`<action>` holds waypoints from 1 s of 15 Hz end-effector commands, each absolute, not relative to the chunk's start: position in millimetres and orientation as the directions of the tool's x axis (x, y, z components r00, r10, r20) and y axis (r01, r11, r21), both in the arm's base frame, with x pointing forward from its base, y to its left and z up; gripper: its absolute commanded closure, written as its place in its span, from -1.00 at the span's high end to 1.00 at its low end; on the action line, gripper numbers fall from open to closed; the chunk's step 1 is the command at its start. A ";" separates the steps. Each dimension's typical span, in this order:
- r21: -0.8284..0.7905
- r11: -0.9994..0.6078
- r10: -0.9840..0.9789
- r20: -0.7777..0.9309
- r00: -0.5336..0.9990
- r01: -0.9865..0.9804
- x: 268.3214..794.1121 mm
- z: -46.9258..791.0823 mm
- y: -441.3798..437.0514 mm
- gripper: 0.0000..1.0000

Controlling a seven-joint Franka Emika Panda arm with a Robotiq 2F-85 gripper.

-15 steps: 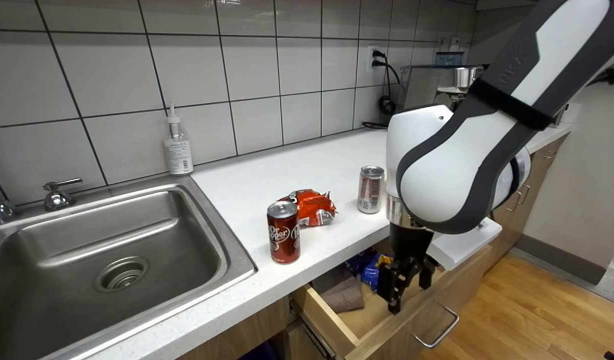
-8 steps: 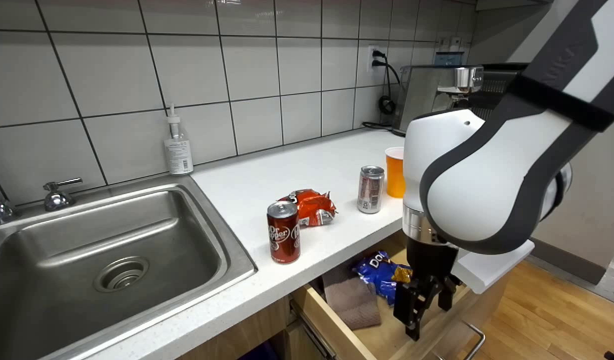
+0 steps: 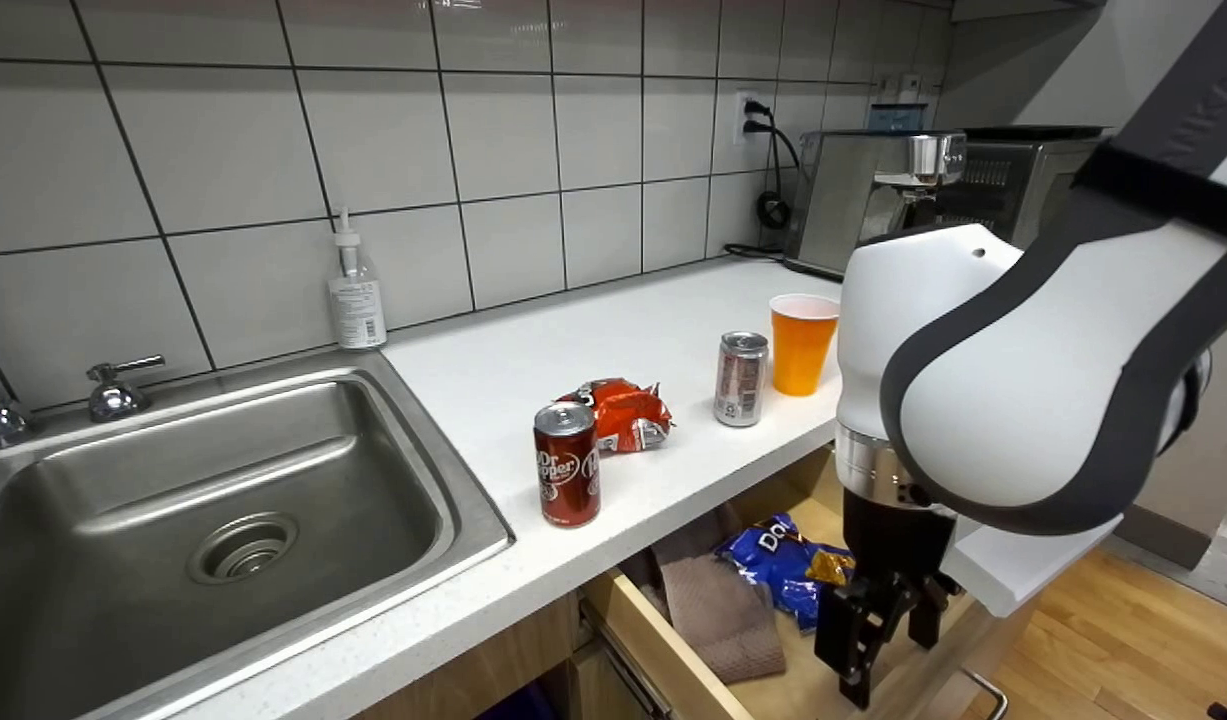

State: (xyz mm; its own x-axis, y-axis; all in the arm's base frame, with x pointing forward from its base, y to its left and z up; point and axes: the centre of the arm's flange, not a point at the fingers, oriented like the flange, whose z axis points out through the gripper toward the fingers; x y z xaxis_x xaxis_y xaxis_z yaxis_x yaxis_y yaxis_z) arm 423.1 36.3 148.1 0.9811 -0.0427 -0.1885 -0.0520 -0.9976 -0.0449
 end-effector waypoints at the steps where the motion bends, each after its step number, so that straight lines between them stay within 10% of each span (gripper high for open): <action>1: -0.048 -0.995 -0.081 -0.180 0.980 -0.091 415.0 166.5 37.5 1.00; 15: -0.057 -0.995 -0.080 -0.081 0.994 -0.084 474.6 220.8 16.0 1.00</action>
